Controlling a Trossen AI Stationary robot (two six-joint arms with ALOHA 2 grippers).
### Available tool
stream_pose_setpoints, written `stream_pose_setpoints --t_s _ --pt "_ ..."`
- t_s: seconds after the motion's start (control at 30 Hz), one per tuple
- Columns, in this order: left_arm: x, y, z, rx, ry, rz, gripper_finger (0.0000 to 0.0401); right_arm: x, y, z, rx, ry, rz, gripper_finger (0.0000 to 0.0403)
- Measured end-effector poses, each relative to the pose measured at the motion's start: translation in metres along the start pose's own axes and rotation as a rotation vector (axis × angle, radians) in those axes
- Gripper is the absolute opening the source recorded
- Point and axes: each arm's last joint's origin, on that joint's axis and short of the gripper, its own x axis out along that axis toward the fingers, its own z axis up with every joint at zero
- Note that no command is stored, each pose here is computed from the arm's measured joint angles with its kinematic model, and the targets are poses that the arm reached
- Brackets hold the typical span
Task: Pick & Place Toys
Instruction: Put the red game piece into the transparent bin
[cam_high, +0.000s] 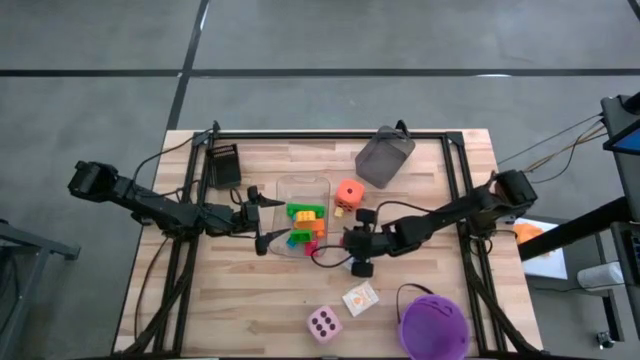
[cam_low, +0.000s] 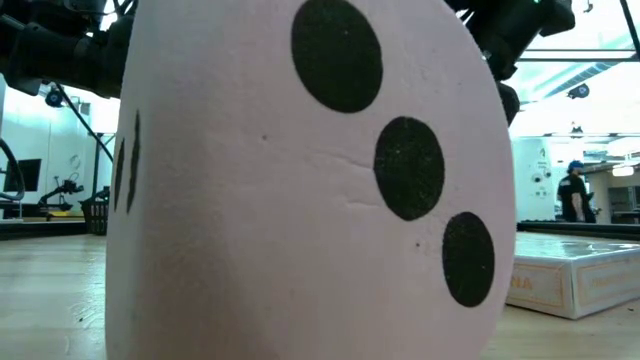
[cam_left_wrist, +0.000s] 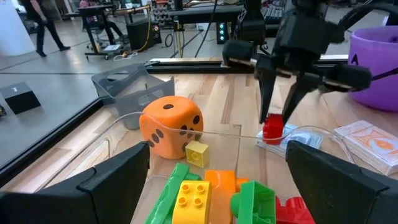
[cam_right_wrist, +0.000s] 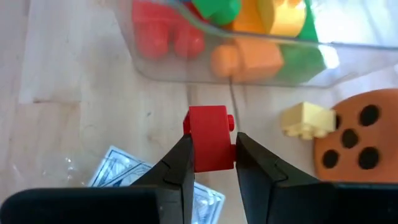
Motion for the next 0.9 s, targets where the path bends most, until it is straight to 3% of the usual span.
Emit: stream_pose_setpoints --t_s 0.27,0.57,0.73,0.9 --pt "0.0 0.0 0.0 0.0 0.0 0.0 0.0377 -0.019 -0.007 0.004 -0.026 -0.175 0.029 0.0083" --pt "0.0 0.0 0.0 -0.008 -0.001 0.0 0.0376 -0.045 -0.02 0.003 -0.006 -0.601 0.181 0.0083" --pt "0.0 0.0 0.001 -0.011 -0.008 0.0 0.0376 -0.033 -0.037 0.001 0.026 -0.591 0.125 0.0083" --pt "0.0 0.0 0.001 -0.008 -0.011 0.0 0.0376 -0.011 -0.047 0.022 0.027 -0.584 0.184 0.0083"
